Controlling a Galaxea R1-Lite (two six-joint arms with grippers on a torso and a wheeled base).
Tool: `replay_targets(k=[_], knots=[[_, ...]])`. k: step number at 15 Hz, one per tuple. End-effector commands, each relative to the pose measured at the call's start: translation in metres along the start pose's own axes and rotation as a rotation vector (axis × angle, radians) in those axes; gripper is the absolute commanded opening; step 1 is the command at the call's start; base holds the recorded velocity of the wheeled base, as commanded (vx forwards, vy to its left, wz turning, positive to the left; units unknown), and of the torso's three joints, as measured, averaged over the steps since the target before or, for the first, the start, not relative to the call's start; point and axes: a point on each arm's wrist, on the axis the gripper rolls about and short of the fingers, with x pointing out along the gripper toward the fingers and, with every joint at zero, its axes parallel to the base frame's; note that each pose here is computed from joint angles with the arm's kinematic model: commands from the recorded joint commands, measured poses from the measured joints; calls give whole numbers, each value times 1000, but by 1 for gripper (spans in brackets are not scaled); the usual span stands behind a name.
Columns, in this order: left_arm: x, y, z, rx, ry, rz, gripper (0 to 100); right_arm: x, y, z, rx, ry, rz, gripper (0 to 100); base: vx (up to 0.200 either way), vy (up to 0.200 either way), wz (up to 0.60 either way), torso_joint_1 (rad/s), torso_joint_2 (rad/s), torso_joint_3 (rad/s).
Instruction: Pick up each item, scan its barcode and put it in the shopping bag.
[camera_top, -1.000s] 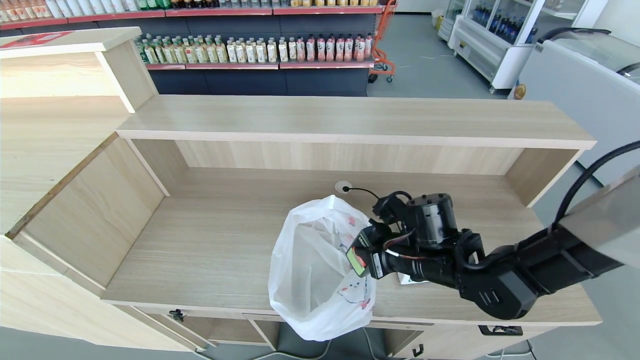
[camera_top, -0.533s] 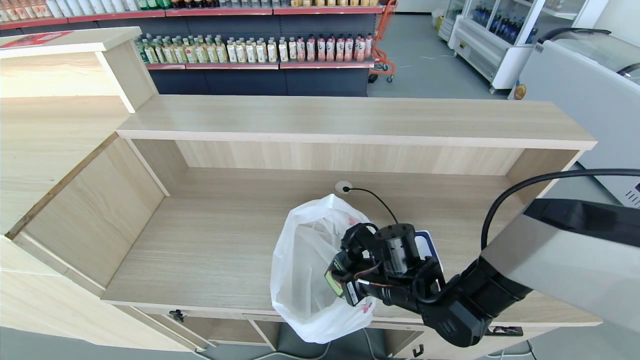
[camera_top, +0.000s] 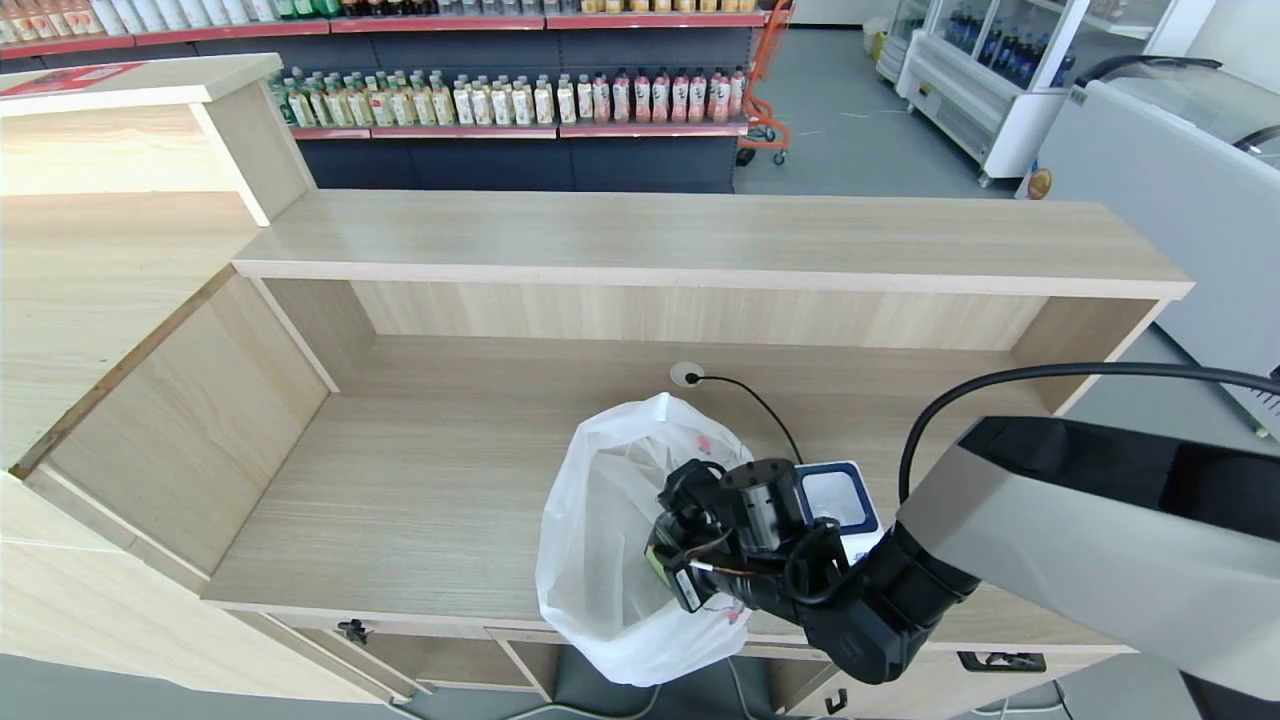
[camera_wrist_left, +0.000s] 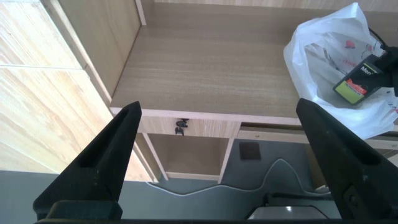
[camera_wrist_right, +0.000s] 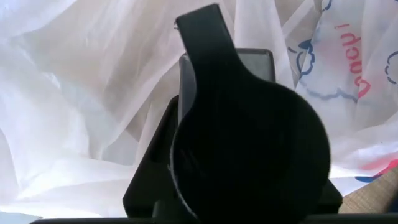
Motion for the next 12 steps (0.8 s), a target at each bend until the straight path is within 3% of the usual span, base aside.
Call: replay_targets(k=[1, 8, 9, 12], knots=[[0, 0, 0, 0, 0, 0, 100, 10, 1, 0, -7, -6, 0, 0, 0, 0, 0, 0, 0, 0], [0, 0, 0, 0, 0, 0, 100, 20, 2, -11, -21, 19, 1, 0, 0, 0, 0, 0, 0, 0], [0, 0, 0, 0, 0, 0, 100, 20, 2, -12, -22, 23, 1, 100, 0, 0, 0, 0, 0, 0], [0, 0, 0, 0, 0, 0, 100, 21, 1, -10, -18, 13, -5, 100, 0, 0, 0, 0, 0, 0]])
